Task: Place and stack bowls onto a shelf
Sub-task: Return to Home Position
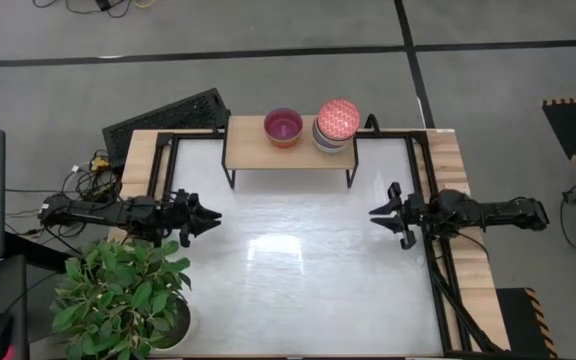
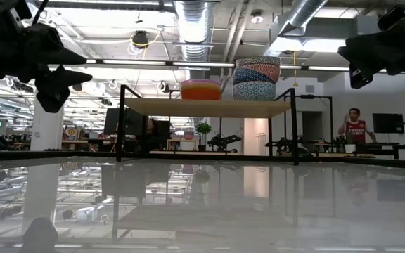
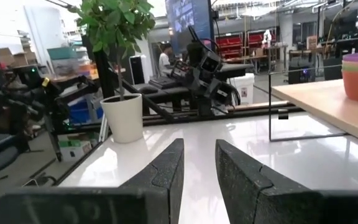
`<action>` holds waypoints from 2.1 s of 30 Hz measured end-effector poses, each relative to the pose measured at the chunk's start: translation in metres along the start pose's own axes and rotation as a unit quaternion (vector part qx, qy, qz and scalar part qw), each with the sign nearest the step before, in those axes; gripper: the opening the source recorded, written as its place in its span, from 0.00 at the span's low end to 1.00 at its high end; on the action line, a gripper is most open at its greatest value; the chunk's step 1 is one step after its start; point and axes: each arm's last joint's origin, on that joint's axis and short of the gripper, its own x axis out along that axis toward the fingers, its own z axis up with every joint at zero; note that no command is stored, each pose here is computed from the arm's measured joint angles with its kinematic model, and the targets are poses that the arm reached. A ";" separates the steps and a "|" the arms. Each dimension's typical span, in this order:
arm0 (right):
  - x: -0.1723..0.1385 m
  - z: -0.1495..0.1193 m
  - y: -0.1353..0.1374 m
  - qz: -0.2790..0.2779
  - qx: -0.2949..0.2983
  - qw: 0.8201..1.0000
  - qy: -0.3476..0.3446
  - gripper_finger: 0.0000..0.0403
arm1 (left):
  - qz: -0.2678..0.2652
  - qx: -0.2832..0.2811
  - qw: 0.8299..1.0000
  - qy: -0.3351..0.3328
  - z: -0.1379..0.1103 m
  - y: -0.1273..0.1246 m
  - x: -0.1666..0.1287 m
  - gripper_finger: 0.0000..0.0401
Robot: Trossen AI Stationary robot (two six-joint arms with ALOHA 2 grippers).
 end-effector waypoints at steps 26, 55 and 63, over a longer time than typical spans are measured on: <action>-0.001 -0.012 -0.002 -0.010 0.003 0.998 0.064 0.29 | 0.000 0.005 1.000 0.000 0.000 0.000 0.000 0.34; -0.001 -0.013 -0.002 -0.010 0.002 0.998 0.066 0.29 | 0.000 0.005 1.000 0.001 0.000 0.000 0.000 0.34; -0.001 -0.013 -0.002 -0.010 0.002 0.998 0.066 0.29 | 0.000 0.005 1.000 0.000 0.000 0.000 0.000 0.34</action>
